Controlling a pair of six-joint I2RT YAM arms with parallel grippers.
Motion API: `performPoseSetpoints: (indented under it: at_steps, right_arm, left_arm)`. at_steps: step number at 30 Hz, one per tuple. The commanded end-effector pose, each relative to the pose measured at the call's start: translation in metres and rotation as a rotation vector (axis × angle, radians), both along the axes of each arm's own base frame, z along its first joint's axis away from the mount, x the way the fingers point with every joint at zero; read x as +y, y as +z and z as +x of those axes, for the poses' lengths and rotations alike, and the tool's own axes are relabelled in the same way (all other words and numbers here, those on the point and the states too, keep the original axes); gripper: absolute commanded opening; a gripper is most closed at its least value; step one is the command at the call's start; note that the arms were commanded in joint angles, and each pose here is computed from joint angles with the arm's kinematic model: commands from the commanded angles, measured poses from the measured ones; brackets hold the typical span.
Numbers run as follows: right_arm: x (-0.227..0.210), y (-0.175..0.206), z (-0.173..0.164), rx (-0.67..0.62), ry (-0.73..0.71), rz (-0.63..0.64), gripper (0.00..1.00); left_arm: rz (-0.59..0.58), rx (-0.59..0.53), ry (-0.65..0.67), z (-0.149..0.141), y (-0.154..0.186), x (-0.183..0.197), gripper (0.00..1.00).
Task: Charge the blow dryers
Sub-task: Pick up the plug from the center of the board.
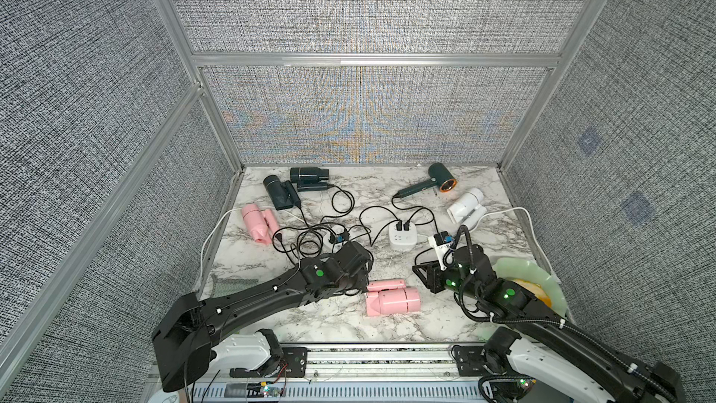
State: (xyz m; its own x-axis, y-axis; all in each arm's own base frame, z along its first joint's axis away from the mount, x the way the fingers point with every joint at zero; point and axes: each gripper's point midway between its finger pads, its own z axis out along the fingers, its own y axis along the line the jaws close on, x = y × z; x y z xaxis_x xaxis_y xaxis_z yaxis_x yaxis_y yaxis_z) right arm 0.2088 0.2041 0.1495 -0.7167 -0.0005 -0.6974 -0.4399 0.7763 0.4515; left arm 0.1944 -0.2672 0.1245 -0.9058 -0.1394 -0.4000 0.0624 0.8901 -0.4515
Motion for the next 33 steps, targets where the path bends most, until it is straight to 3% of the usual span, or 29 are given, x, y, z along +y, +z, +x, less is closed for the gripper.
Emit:
performPoseSetpoints:
  at_steps: [1,8,14,19,33]
  right_arm:
    - [0.016,0.011,-0.005,0.046,0.039,0.098,0.36]
    - [0.040,0.023,-0.013,0.119,0.138,0.187,0.33]
    - [0.060,0.030,-0.001,0.137,0.166,0.235,0.33]
    - [0.076,0.036,0.011,0.131,0.180,0.233,0.33]
    - [0.068,0.032,0.026,0.021,0.103,0.062,0.39]
  left_arm:
    - [0.000,-0.137,-0.056,0.017,0.022,-0.005,0.05]
    - [-0.080,-0.310,-0.067,0.042,0.050,0.004,0.05]
    - [-0.138,-0.449,-0.106,0.057,0.074,-0.003,0.05]
    - [-0.134,-0.482,-0.142,0.066,0.084,-0.017,0.05]
    - [-0.197,-0.507,-0.164,0.085,0.094,-0.043,0.05]
